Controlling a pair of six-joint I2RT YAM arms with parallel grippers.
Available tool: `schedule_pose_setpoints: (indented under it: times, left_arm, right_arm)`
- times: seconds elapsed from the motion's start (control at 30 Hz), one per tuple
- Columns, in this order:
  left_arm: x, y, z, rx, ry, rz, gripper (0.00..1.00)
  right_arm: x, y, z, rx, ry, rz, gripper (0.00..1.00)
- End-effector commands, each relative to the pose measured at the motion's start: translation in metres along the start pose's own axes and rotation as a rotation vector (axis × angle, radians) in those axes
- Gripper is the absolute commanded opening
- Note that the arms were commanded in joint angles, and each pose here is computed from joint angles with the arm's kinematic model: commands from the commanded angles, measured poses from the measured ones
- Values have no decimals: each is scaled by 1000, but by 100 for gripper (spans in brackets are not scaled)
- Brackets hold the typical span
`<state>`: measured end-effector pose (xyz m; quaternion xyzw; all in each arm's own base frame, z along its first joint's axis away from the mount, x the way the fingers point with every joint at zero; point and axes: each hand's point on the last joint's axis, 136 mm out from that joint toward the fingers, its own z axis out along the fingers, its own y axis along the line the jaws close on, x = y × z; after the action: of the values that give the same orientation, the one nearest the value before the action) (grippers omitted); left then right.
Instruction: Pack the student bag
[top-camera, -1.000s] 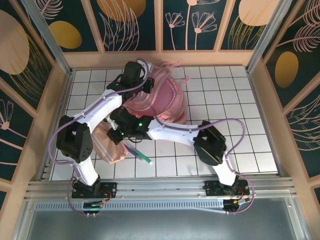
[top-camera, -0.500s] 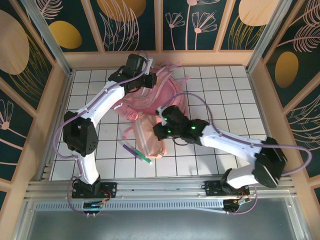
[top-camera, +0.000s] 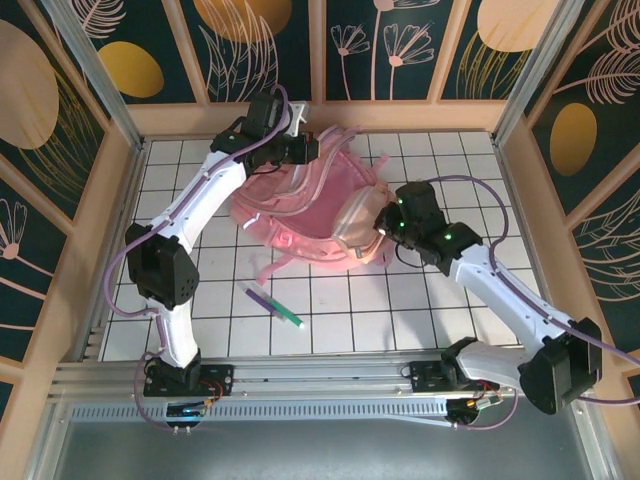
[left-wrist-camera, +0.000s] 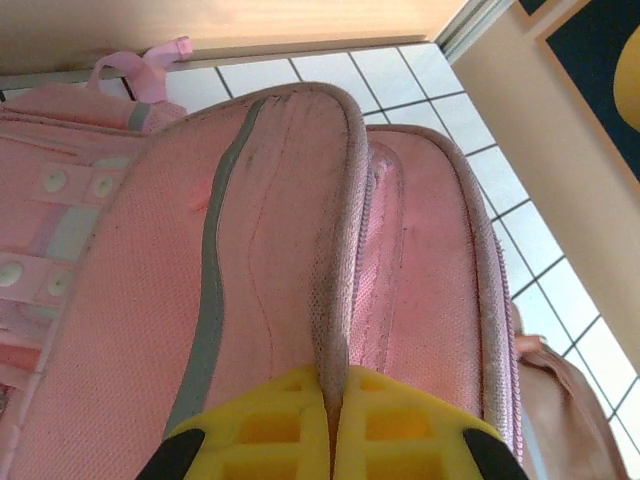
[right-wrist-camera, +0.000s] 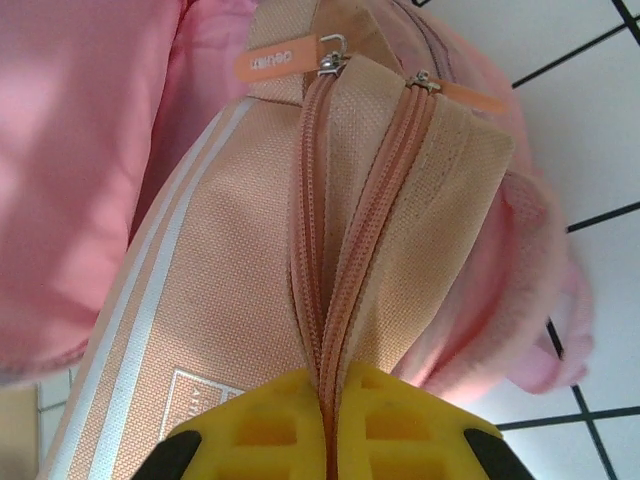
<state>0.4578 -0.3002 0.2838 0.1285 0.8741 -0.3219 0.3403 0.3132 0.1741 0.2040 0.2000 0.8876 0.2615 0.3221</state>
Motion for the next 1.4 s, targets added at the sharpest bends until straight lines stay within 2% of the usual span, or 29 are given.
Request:
schedule_pose_setpoints:
  times: [0.0, 0.1, 0.3, 0.53, 0.7, 0.97, 1.37]
  left_arm:
    - [-48, -50, -36, 138, -143, 62, 0]
    - [-49, -55, -38, 161, -144, 46, 0]
    - [-56, -77, -41, 252, -178, 41, 0]
    - [-68, -90, -48, 302, -240, 44, 0]
    - [-74, -98, -53, 341, -274, 55, 0]
    - [-80, -107, -55, 378, -286, 48, 0]
    - [-67, -115, -43, 412, -259, 38, 0]
  right_arm:
    - [-26, 23, 11, -56, -60, 164, 0]
    - [-34, 31, 33, -51, -70, 223, 0]
    - [-42, 52, 80, -29, -89, 233, 0]
    - [-19, 67, 126, -34, -123, 223, 0]
    - [-15, 82, 152, -113, -165, 115, 0]
    - [-12, 91, 187, -170, -150, 211, 0]
    - [-14, 74, 260, -77, -181, 326, 0]
